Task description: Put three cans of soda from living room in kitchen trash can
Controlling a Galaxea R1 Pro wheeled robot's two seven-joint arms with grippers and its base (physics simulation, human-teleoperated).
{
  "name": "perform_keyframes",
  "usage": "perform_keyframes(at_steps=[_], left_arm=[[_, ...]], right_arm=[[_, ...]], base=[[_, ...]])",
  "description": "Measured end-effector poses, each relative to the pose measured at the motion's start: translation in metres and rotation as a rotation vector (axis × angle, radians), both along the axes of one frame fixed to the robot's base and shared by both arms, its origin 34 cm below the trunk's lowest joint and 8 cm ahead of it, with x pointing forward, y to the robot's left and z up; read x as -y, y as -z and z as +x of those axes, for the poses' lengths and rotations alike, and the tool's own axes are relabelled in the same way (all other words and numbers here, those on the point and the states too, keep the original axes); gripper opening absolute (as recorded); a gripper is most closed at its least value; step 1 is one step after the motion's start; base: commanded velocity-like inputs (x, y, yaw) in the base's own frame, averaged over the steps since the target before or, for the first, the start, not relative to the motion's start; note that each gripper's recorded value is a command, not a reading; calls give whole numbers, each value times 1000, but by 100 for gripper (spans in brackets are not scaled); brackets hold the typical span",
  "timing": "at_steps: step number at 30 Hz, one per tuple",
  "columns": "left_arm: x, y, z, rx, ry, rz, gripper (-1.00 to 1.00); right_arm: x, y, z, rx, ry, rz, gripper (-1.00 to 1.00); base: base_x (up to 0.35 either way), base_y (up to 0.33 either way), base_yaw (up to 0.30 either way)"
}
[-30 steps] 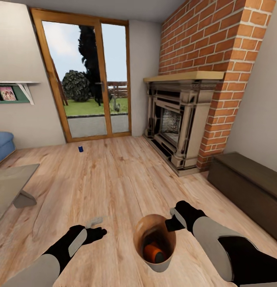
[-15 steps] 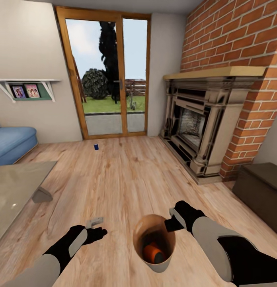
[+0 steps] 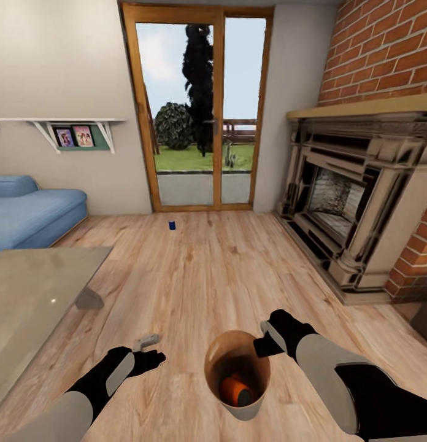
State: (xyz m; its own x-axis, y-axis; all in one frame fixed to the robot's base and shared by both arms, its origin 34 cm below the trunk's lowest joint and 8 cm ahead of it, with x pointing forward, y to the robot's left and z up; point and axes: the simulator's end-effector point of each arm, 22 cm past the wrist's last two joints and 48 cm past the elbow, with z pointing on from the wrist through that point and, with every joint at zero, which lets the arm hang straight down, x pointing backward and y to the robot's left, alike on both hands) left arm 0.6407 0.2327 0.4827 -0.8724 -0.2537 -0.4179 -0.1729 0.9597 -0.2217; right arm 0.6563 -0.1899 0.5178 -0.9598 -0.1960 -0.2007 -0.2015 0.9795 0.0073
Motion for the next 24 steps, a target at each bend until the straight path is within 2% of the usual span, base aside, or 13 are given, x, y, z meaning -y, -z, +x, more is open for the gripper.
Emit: perform_keyframes(at_steps=[11,24], left_arm=[[1,5,-2,-9,1,0,100],[1,6,-2,-10,1,0,100]], right_arm=[[-2,5,-2,-11,7,11,-100],[-2,6,-2,-12,3,6,-100]], base=[[344,84,235],[345,5,37]])
